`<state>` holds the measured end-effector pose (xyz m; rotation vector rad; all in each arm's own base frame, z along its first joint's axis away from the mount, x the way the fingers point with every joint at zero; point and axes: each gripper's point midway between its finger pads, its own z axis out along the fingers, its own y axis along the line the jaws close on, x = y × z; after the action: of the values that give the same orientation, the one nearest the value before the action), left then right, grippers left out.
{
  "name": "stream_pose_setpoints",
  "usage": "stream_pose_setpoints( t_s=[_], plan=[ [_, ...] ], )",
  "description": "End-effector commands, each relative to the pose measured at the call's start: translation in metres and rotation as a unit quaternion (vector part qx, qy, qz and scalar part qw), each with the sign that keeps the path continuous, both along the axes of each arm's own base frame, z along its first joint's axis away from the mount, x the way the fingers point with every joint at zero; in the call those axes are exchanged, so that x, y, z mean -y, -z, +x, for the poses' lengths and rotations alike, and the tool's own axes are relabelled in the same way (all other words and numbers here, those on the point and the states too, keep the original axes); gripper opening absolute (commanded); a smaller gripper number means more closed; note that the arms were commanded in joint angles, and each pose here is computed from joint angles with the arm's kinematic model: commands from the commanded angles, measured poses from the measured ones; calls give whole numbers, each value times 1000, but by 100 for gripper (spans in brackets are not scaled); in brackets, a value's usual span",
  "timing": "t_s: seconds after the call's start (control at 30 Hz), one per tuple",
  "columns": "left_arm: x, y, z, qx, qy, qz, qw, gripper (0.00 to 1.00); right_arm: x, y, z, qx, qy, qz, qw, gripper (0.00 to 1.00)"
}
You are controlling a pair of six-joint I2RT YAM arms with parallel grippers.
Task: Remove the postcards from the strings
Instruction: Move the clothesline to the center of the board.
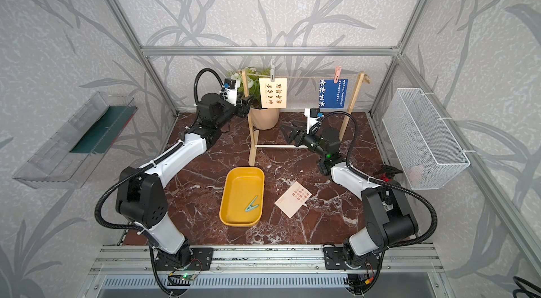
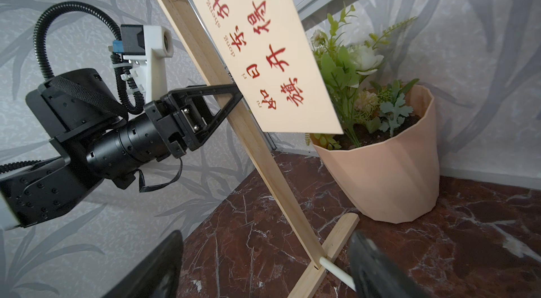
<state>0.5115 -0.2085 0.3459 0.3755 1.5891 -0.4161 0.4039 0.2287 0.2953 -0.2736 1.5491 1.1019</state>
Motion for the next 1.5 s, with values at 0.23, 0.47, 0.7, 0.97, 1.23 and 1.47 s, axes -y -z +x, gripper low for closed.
stream_pose_setpoints(
  t_s=[0.23, 0.47, 0.7, 0.97, 1.23, 1.47],
  plan=[
    [-11, -15, -10, 31, -30, -9, 999, 44, -2, -16, -5, 28, -2, 7, 1000, 86],
    [-30, -22, -18, 45, -64, 12, 997, 43, -6, -21, -8, 35, -4, 6, 999, 86],
    [-45, -22, -33, 42, -77, 21, 996, 43, -11, -29, -16, 47, -7, 1, 999, 86],
    [-74, -14, -44, 33, -104, 24, 994, 43, -15, -36, -23, 57, -11, -4, 998, 86],
    [-75, -37, -58, 49, -85, 27, 995, 53, -24, -39, -24, 60, -24, -5, 998, 86],
    [-65, -90, -107, 76, -20, 26, 997, 59, -25, -39, -24, 61, -26, -5, 998, 86]
  ],
)
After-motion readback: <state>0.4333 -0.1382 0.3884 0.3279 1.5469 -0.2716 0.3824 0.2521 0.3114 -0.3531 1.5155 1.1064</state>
